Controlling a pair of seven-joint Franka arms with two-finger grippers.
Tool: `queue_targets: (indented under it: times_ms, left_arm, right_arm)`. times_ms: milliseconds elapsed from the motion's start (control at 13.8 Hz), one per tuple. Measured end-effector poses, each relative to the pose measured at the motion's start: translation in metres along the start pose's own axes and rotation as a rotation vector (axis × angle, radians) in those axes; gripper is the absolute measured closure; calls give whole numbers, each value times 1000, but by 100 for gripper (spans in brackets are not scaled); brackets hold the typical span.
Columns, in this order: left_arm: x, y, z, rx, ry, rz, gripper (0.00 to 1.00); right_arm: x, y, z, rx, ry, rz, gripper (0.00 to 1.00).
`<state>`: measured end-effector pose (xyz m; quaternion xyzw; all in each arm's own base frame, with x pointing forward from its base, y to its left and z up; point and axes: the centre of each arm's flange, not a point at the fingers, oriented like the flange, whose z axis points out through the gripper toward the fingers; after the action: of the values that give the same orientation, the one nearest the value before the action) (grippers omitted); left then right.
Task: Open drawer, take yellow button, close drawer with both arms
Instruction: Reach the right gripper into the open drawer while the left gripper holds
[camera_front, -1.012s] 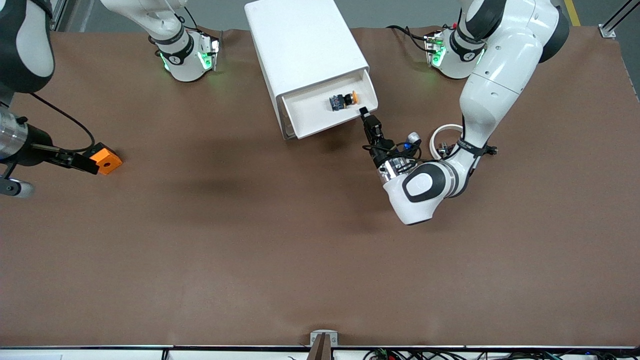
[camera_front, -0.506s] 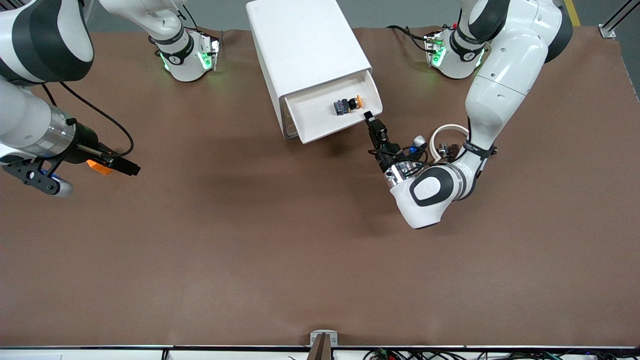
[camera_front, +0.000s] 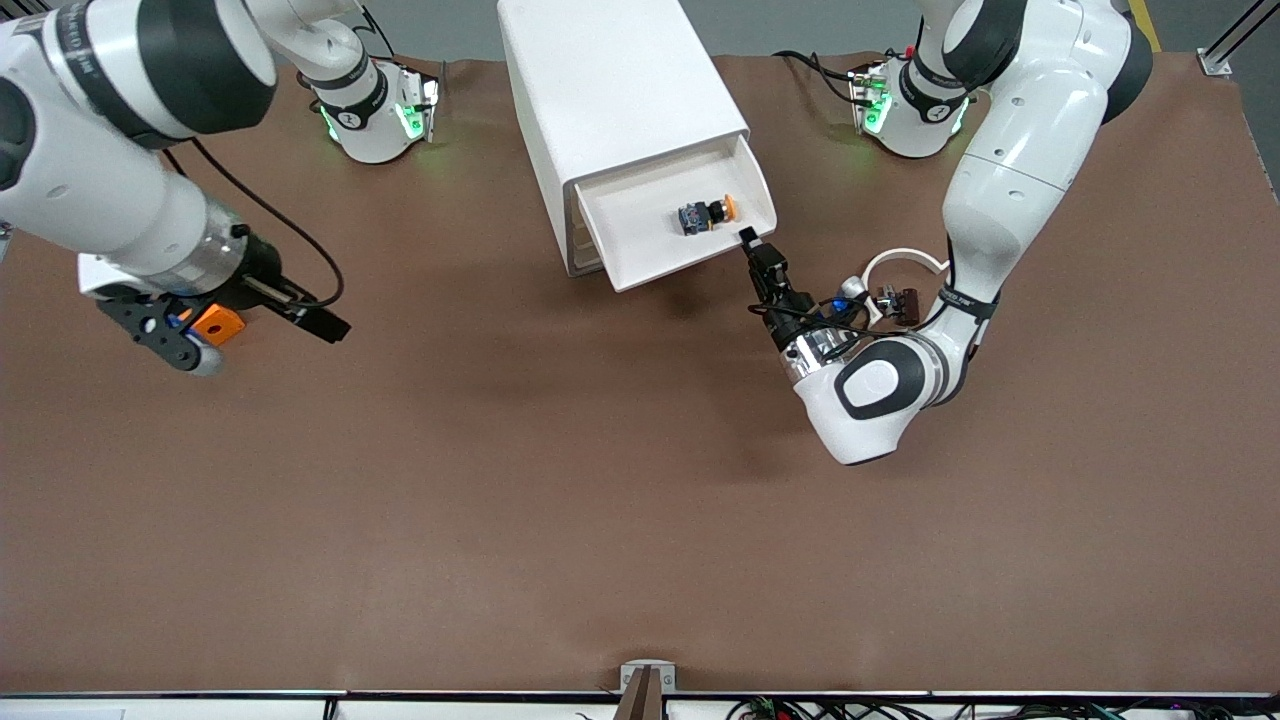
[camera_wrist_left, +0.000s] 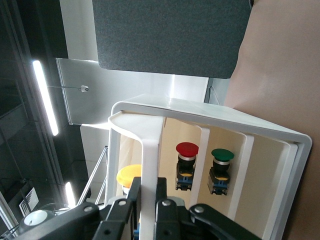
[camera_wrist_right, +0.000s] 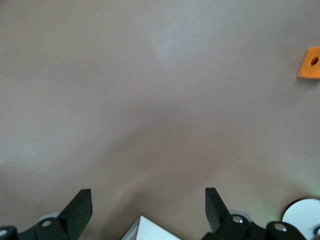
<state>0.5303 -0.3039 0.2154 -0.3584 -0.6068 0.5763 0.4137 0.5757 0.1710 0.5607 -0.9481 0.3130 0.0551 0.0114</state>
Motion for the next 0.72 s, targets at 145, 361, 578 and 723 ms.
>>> queue_targets:
  times_ms: [145, 361, 578, 723]
  left_arm:
    - [0, 0, 0, 0, 0, -2, 84]
    - [3, 0, -1, 5, 9, -14, 83]
    - [12, -1, -9, 11, 14, -25, 81]
    - [13, 0, -10, 11, 12, -28, 63]
  right_arm:
    - [-25, -18, -4, 5, 8, 50, 0]
    - [-78, -54, 3, 0, 13, 161, 0]
    - [-118, -87, 14, 38, 33, 272, 0]
    - [-131, -98, 24, 32, 32, 325, 0]
